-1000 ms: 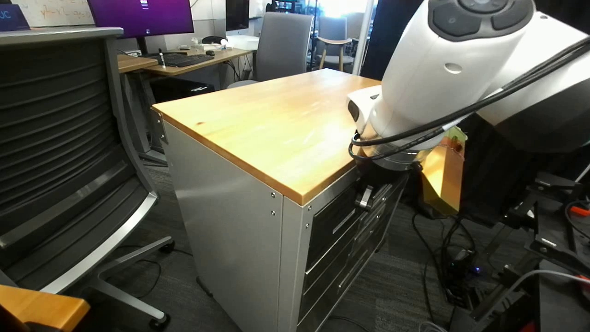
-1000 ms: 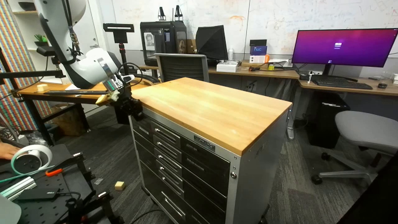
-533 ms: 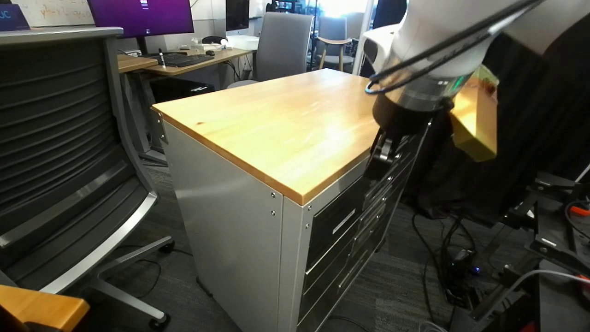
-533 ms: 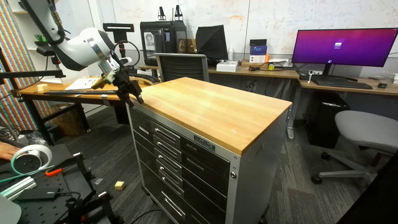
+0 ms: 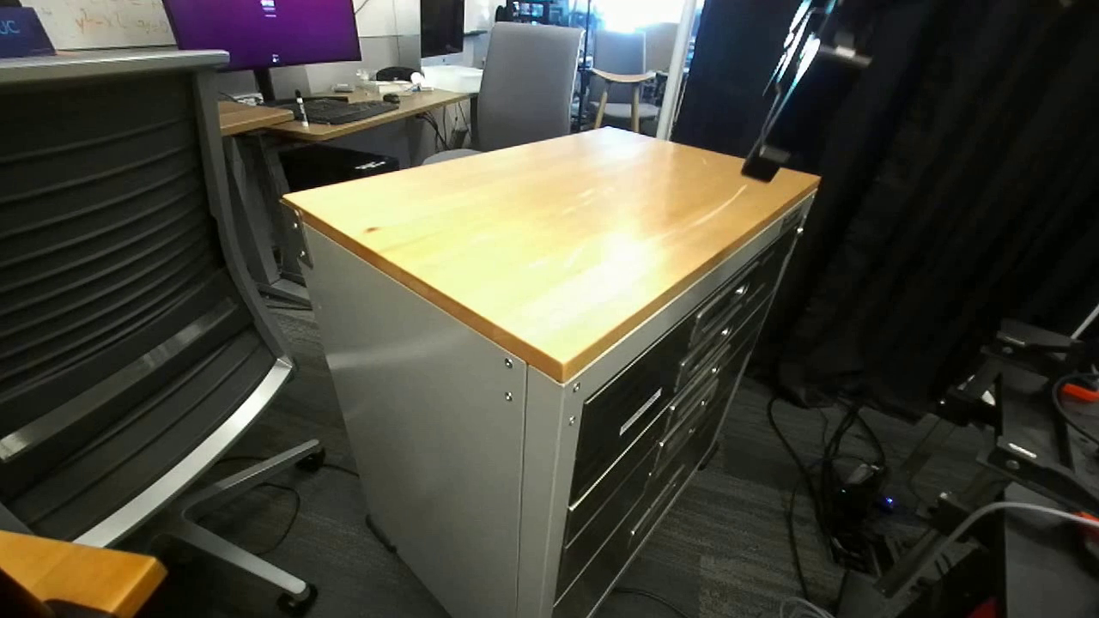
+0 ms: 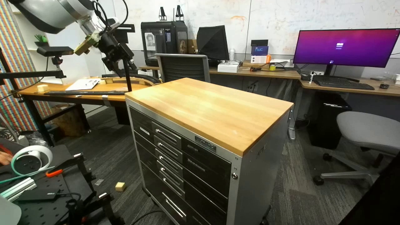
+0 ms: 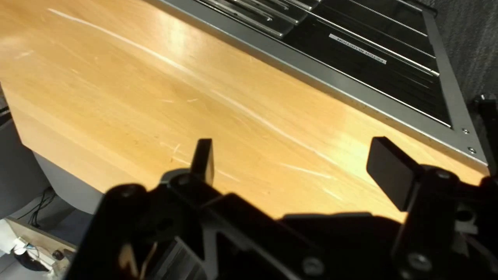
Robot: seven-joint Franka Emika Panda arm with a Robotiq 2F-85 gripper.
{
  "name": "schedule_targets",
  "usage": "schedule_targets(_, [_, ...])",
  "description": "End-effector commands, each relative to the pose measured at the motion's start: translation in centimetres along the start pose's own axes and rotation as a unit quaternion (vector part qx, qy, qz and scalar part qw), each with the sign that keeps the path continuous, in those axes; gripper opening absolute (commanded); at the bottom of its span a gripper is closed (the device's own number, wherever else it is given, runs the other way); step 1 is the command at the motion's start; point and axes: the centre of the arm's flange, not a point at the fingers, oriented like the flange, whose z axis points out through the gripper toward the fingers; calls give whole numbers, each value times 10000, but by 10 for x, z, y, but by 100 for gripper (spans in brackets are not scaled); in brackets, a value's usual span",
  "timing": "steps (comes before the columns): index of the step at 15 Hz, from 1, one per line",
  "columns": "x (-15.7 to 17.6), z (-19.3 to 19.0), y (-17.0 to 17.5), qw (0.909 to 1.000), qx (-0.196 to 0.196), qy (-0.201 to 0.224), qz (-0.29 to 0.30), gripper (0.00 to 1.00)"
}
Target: Put the black object into the topmost drawer then close the drawer
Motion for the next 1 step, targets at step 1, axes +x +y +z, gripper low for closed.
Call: schedule_targets(1, [-3, -4, 4, 10000, -12, 24, 3, 100])
